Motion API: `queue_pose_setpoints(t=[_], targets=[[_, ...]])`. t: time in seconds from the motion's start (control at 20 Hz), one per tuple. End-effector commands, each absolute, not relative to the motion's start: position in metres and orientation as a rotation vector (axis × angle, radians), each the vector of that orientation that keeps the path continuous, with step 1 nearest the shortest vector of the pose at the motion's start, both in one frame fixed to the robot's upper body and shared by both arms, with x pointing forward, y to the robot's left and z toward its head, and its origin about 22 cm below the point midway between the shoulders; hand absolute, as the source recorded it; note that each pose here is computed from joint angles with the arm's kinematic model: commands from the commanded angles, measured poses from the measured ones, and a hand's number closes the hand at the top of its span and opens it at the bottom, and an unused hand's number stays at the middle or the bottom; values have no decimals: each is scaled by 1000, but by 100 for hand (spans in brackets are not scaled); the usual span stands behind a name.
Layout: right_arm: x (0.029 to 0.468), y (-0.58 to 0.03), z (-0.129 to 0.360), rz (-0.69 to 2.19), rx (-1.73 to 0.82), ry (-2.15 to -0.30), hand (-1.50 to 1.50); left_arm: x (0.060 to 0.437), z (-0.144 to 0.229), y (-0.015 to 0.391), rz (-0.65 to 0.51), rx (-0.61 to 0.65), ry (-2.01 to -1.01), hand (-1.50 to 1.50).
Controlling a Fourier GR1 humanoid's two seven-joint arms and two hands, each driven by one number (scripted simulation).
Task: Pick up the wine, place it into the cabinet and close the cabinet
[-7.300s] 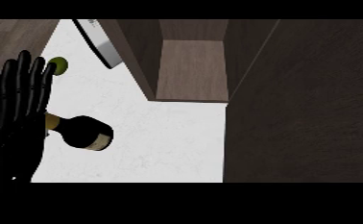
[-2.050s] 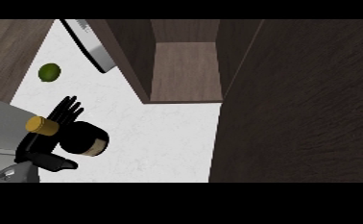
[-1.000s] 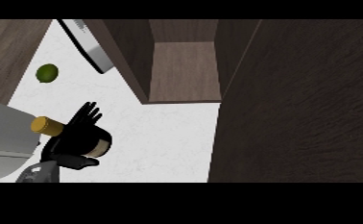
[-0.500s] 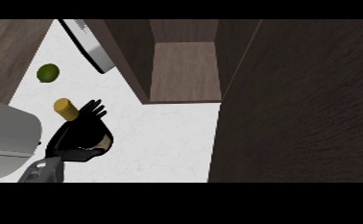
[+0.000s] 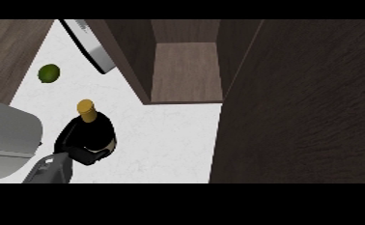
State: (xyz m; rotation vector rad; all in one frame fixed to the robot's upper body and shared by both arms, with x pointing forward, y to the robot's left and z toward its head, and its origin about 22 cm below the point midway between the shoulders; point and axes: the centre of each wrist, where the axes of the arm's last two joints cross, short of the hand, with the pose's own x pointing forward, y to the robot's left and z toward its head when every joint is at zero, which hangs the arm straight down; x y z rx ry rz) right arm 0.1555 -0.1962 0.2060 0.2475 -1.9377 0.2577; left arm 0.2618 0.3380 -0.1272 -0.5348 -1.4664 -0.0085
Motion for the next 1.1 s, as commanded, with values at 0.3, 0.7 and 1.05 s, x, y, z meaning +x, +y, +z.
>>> queue_pose_setpoints(t=[0.3, 0.7, 1.05], targets=[[148, -202, 201, 243, 268, -1949, -150, 252, -145, 306, 230, -535, -1599, 150], [142, -204, 202, 255, 259, -1961, -150, 257, -142, 284, 497, -288, -1668, 150], [132, -209, 206, 256, 258, -1955, -150, 255, -118, 268, 412, -373, -1682, 150]])
